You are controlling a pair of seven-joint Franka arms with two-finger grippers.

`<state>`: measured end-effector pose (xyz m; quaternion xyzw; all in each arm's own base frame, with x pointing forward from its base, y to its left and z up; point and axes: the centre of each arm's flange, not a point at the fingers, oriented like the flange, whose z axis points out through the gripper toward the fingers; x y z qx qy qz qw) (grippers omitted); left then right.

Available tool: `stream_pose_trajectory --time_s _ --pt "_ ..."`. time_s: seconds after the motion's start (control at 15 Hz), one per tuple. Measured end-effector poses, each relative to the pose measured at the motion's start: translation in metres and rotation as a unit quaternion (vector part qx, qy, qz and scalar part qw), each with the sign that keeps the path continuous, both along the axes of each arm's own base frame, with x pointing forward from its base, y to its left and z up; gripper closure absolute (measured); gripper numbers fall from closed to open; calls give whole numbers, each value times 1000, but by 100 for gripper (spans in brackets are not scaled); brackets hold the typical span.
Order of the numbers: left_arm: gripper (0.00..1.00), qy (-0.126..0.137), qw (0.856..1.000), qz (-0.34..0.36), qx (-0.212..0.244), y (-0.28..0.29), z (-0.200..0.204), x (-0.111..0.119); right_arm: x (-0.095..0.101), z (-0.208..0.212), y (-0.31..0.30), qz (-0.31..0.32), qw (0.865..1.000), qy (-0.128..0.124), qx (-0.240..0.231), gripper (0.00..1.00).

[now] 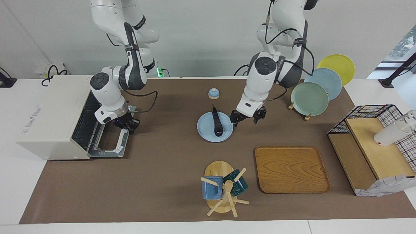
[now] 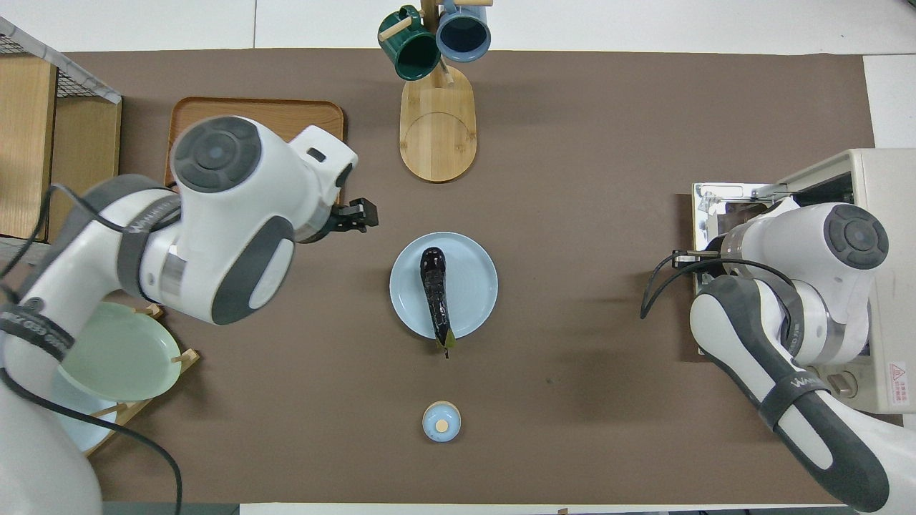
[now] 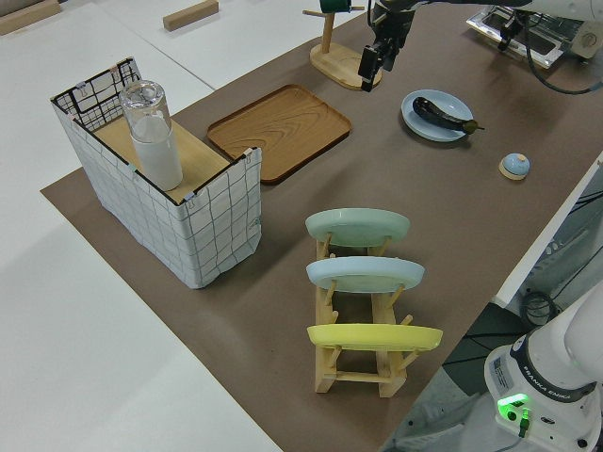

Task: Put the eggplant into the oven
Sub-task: 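Release the eggplant on the plate while the right gripper lowers the door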

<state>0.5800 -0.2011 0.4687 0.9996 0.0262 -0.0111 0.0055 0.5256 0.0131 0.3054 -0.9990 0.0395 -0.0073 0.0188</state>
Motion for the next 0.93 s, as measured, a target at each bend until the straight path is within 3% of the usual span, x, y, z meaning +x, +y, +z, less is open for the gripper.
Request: stream_pose_trajectory --time_s 0.27,0.53,0.67,0.93 --pt "0 2 1000 -3 2 71 42 12 7 15 37 17 1000 3 1 97" --pt "0 5 1000 -6 7 108 88 -10 24 63 89 56 998 30 -1 57" --pt "0 12 1000 -5 11 112 103 -22 27 93 145 56 998 28 -3 42" --pt "0 29 999 -9 16 109 113 -41 13 118 256 38 999 8 -5 43"
